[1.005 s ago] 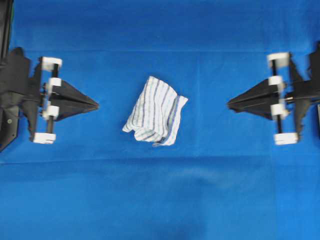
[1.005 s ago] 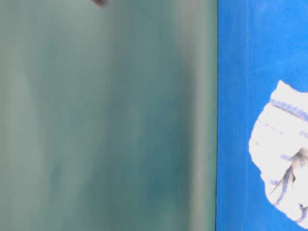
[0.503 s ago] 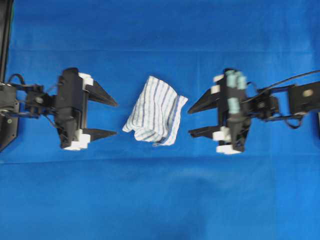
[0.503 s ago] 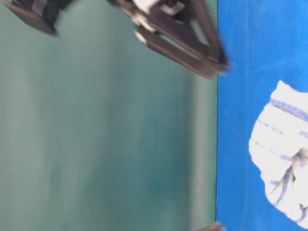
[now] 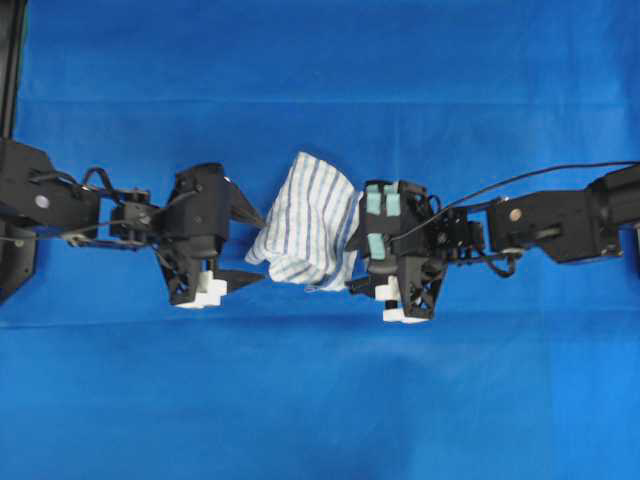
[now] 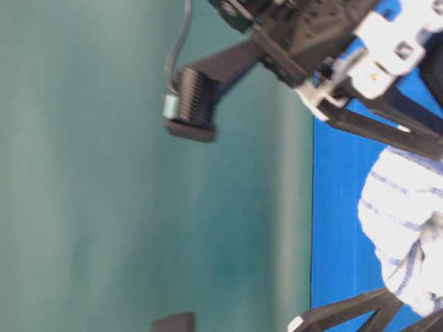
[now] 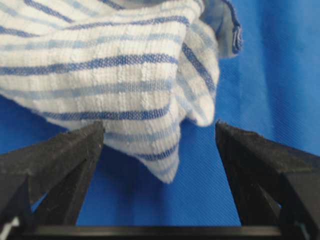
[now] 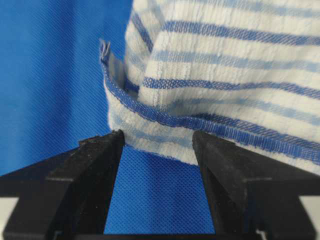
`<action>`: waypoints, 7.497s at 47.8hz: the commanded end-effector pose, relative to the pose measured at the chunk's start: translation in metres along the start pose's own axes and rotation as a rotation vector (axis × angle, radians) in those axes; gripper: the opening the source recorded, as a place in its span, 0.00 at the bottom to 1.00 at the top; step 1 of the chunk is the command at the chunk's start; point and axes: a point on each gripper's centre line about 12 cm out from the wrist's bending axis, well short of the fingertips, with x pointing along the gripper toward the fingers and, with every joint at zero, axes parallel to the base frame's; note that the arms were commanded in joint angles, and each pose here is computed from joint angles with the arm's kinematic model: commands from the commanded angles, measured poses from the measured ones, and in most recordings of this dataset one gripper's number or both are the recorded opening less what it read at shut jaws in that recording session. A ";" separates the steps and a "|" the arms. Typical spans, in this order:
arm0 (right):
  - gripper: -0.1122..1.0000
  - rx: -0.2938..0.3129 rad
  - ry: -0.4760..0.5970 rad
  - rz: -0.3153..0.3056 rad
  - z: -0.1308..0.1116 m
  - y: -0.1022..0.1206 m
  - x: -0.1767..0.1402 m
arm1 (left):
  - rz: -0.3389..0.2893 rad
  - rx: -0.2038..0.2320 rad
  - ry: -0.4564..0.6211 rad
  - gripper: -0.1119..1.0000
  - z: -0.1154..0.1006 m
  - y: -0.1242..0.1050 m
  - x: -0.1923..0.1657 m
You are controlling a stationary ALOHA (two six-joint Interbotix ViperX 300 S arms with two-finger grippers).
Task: Lift the towel with both arms.
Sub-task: 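Move both grippers inward toward the striped towel's left and right edges, then lower both grippers and pinch opposite edges of the towel, then raise both grippers, lifting the towel off the table, then open both grippers, dropping the towel back onto the table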
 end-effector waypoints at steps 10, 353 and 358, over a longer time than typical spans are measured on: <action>0.65 0.002 -0.031 0.003 0.013 0.001 0.008 | 0.008 -0.005 -0.020 0.87 0.007 0.003 0.011; 0.39 0.009 -0.309 -0.200 0.185 -0.016 -0.303 | 0.077 0.055 -0.314 0.60 0.301 0.025 -0.156; 0.65 -0.001 -0.305 -0.214 0.184 -0.017 -0.303 | 0.070 0.060 -0.315 0.85 0.300 0.022 -0.156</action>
